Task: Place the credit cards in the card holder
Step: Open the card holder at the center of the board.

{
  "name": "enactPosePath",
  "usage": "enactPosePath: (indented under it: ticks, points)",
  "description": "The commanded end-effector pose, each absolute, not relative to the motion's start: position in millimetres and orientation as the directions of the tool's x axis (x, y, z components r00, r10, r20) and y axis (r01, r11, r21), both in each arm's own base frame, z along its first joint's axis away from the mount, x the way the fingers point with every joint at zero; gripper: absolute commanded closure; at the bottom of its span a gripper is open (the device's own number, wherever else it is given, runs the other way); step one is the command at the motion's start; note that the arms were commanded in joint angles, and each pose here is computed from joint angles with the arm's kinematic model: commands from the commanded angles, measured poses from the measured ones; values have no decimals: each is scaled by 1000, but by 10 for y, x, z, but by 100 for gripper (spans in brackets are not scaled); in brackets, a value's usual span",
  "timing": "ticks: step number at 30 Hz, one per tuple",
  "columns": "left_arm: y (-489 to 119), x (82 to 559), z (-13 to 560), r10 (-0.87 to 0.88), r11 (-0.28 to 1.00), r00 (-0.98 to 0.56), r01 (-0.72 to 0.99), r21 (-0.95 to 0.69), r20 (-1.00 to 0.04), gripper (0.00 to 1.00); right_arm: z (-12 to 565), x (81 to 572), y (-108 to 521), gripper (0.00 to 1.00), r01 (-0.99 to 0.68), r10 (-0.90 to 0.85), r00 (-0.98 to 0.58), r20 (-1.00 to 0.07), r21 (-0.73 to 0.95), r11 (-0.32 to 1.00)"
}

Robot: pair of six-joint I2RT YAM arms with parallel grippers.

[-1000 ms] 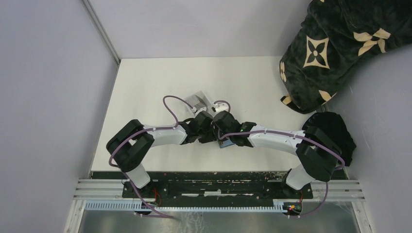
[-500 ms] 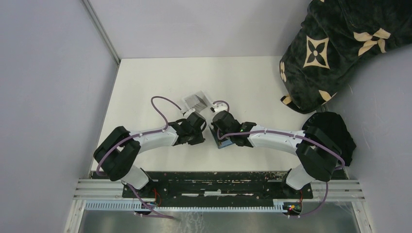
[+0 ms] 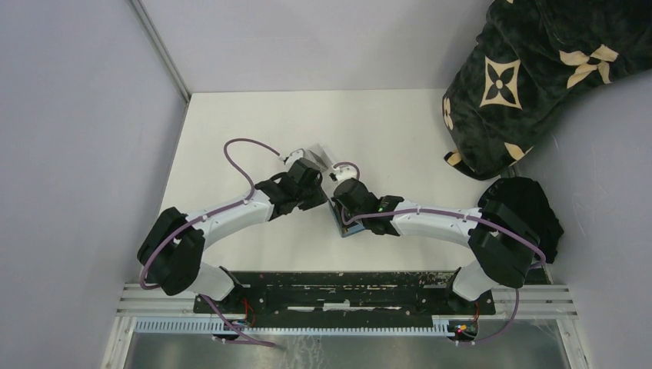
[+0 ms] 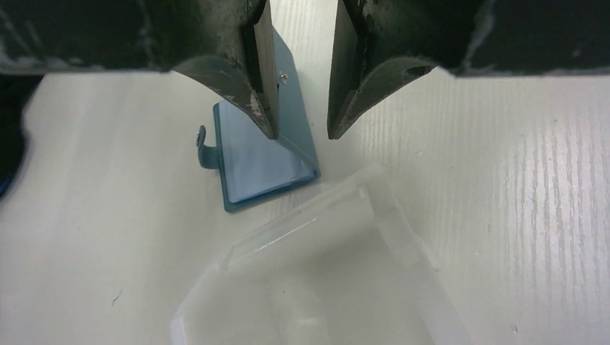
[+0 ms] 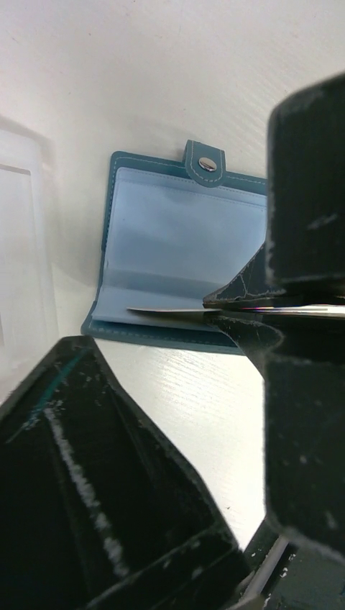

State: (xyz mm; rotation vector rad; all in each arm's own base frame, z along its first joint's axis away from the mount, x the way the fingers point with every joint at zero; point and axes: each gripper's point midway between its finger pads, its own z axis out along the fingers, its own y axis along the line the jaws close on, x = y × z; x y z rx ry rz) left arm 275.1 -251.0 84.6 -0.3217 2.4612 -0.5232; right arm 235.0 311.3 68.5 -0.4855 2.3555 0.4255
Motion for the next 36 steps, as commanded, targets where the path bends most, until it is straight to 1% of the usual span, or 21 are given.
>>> enactPosePath:
  ticks: [1, 16, 22, 26, 36]
  points:
    - [-2616, 2938, 1141, -444, 838, -742, -145, -527, -502, 60, 743, 2373, 3184, 99, -446, -191, -679, -708, 191, 875]
    - [-2775, 2902, 951, -427, 829, -795, -154, -537, -431, 57, 753, 2352, 3188, 99, -448, -191, -673, -714, 189, 874]
    - [-2785, 2842, 826, -413, 833, -814, -158, -530, -407, 59, 768, 2359, 3210, 99, -451, -190, -670, -718, 190, 872]
    - [-2761, 2802, 777, -416, 830, -817, -163, -533, -399, 66, 772, 2372, 3198, 99, -447, -190, -668, -719, 184, 875]
    - [-2638, 2660, 594, -388, 847, -829, -147, -511, -404, 95, 822, 2394, 3179, 99, -441, -190, -661, -726, 172, 881]
